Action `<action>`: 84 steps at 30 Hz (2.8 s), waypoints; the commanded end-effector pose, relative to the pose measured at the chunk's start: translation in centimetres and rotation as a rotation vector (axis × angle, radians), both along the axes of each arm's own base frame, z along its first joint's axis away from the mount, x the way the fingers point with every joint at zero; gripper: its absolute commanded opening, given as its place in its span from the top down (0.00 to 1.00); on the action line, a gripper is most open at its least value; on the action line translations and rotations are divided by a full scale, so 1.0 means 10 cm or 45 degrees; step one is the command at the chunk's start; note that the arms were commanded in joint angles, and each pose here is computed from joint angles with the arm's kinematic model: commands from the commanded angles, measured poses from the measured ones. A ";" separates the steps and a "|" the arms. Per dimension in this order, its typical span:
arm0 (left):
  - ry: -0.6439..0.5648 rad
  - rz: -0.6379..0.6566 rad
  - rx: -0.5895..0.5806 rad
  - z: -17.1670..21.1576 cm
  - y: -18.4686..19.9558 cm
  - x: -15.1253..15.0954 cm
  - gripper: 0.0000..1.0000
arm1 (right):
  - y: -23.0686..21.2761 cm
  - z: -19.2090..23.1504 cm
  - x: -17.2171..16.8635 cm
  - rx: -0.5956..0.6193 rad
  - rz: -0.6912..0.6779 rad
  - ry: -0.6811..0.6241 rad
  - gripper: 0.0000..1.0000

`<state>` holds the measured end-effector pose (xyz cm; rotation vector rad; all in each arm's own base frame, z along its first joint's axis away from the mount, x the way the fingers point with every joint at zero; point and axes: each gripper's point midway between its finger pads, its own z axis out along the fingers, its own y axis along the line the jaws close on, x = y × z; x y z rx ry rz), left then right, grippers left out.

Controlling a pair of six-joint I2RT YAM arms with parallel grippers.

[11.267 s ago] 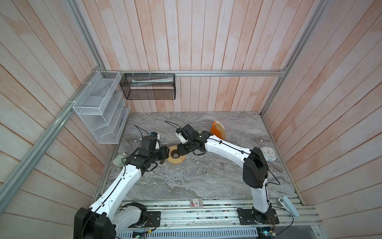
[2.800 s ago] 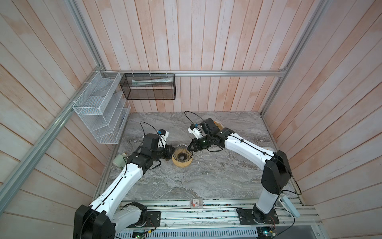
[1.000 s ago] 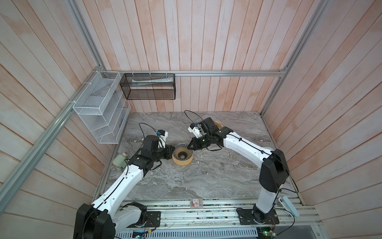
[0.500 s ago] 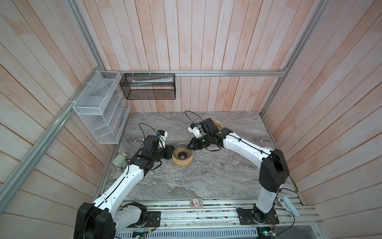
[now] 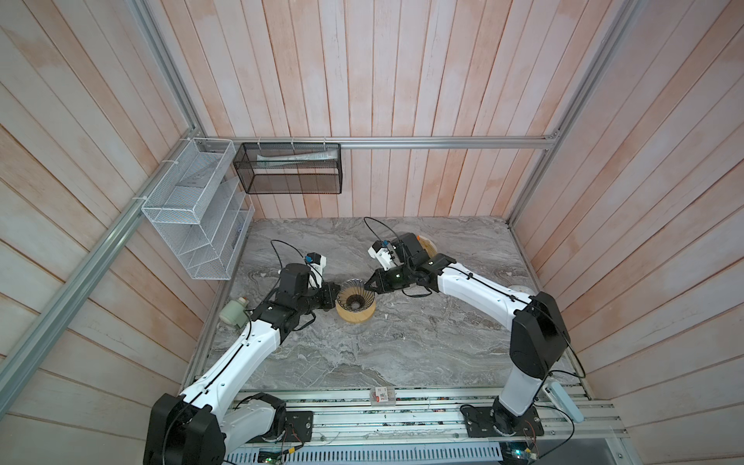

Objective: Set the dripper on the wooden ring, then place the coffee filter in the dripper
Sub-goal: 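Hold the dripper in the stand with right gripper while left gripper steadies stand, then open the right gripper and release the glass dripper rim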

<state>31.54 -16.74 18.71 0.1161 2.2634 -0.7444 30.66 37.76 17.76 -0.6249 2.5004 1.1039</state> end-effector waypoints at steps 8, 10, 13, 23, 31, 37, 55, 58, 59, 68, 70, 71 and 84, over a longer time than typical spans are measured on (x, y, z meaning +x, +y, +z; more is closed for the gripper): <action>0.293 -0.005 0.123 -0.70 0.12 -0.34 0.94 | -0.17 -0.66 -0.16 -0.230 0.020 0.068 1.00; 0.296 -0.007 0.120 -0.69 0.11 -0.33 0.94 | -0.17 -0.65 -0.16 -0.232 0.022 0.066 1.00; 0.300 -0.015 0.108 -0.67 0.09 -0.34 0.94 | -0.17 -0.61 -0.12 -0.244 0.027 0.048 1.00; 0.324 -0.060 0.060 -0.60 -0.04 -0.45 0.94 | -0.24 -0.49 0.04 -0.215 0.027 0.055 1.00; 0.340 -0.096 0.039 -0.59 -0.18 -0.51 0.94 | -0.32 -0.46 0.10 -0.218 0.010 0.047 1.00; 0.337 -0.104 0.044 -0.54 -0.22 -0.51 0.94 | -0.39 -0.42 0.17 -0.209 -0.008 0.033 0.97; 0.253 -0.095 0.038 -0.25 -0.23 -0.41 0.70 | -0.32 0.13 0.18 -0.079 -0.012 -0.039 0.63; 0.240 -0.086 0.035 -0.21 -0.22 -0.41 0.70 | -0.36 0.18 0.15 -0.083 -0.023 -0.050 0.62; 0.234 -0.080 0.033 -0.20 -0.21 -0.41 0.70 | -0.37 0.20 0.14 -0.081 -0.026 -0.054 0.62; 0.206 -0.077 0.025 -0.10 -0.21 -0.39 0.70 | -0.44 0.26 0.07 -0.077 -0.049 -0.062 0.63; 0.199 -0.075 0.024 -0.08 -0.21 -0.38 0.70 | -0.44 0.26 0.06 -0.074 -0.050 -0.055 0.66; 0.195 -0.077 0.021 -0.06 -0.22 -0.38 0.70 | -0.44 0.27 0.06 -0.073 -0.051 -0.057 0.66; 0.155 -0.084 -0.007 0.09 -0.26 -0.33 0.70 | -0.37 0.09 -0.11 -0.089 -0.021 -0.014 0.73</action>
